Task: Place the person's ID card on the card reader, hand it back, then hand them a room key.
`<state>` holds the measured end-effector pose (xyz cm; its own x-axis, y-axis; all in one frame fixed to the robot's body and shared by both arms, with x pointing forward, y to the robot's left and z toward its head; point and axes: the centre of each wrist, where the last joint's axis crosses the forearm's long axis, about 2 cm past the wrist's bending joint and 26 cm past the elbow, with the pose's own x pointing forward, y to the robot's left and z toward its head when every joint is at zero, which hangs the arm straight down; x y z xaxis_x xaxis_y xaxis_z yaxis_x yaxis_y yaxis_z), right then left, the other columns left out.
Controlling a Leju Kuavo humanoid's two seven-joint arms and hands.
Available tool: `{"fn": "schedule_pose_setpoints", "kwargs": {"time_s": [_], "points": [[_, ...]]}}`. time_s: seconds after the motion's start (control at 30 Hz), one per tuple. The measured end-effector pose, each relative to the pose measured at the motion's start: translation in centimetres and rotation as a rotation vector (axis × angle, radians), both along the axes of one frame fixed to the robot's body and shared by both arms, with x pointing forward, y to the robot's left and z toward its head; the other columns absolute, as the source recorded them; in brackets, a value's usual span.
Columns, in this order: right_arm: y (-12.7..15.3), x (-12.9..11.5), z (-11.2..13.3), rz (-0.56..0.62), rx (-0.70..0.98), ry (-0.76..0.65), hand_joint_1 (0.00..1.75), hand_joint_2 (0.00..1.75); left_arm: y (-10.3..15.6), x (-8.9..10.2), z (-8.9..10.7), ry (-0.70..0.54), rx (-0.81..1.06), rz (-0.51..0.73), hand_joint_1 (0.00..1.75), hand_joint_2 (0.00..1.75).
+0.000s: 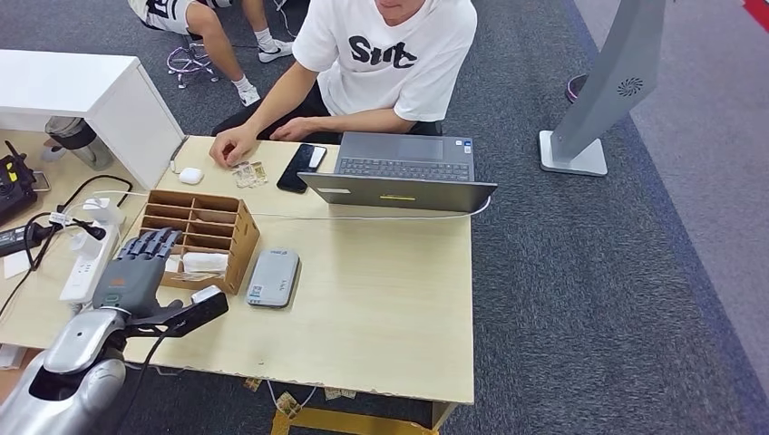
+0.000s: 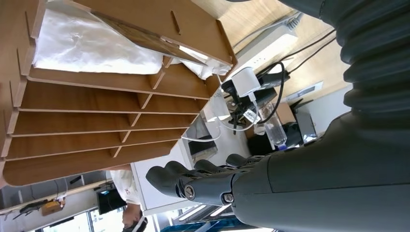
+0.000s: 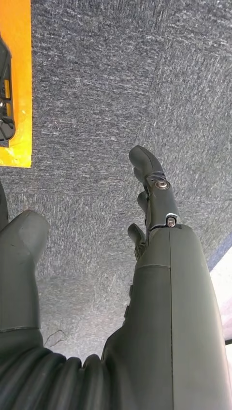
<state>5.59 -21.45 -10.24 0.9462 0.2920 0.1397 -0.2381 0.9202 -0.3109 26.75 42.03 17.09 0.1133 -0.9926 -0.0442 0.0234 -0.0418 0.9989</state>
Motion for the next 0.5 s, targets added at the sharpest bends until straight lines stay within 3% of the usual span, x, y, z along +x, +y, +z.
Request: {"fn": "schedule_pose_setpoints", "kwargs": {"time_s": [0.4,0.5], "points": [[0.0,0.0,0.0,0.009,-0.001,-0.004,0.00,1.75,-0.1,0.4,-1.1,0.021,0.007,0.024,0.00,1.75],[0.0,0.1,0.0,0.014,-0.002,-0.005,0.00,1.75,-0.2,0.4,-1.5,0.020,0.013,0.027,0.15,1.75]]}}
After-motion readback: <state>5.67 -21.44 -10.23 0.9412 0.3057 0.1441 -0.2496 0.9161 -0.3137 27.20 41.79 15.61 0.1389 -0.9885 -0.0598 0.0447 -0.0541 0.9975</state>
